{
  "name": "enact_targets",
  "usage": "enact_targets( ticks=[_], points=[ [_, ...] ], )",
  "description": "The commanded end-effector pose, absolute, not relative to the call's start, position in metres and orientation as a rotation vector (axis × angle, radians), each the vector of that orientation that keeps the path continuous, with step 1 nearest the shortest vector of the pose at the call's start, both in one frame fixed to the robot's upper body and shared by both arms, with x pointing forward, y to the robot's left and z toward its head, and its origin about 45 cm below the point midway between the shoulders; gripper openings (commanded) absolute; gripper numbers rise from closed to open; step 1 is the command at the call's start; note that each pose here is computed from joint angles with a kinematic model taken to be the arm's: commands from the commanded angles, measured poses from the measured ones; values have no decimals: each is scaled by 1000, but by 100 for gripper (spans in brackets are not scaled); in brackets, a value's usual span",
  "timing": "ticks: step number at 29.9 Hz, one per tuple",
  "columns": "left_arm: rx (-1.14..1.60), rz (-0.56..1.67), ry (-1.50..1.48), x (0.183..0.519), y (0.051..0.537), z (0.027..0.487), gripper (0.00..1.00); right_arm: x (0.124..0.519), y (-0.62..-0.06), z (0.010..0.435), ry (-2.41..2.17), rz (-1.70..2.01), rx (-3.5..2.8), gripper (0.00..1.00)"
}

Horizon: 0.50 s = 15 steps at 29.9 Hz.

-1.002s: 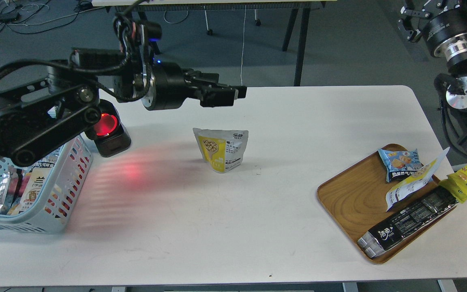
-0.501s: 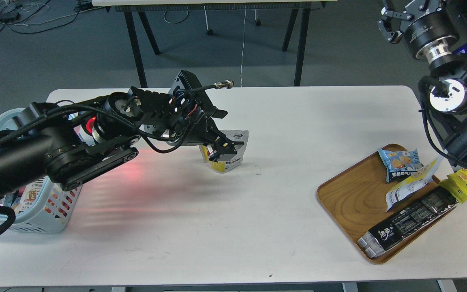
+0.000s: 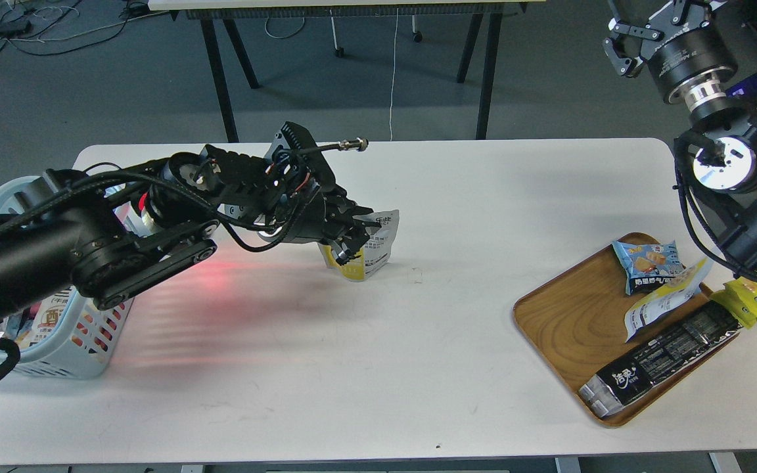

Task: Scan snack and place in basket
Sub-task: 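Grasp the yellow snack bag with the left gripper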

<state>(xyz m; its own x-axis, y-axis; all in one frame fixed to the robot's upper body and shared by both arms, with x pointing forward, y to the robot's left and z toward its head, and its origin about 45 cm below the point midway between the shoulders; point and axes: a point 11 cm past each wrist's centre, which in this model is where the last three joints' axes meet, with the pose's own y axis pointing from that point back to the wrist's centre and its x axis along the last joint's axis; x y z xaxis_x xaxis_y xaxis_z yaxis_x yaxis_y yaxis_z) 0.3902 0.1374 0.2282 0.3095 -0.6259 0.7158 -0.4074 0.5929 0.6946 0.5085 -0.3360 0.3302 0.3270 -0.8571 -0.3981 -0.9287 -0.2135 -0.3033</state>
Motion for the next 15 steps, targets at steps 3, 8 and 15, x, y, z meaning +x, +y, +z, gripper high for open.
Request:
enact_targets(
  ticks=[3,8,15],
  points=[
    [1018,-172,-1292,393,142,224,0,507,-342,332,1579,185,-2109,97],
    [1019,-163,-1295,395,145,227,0,505,-358,344,1579,159,-2075,97],
    [994,-123,-1334,395,153,252,0,504,-364,346,1575,153,-2067,97]
  ],
)
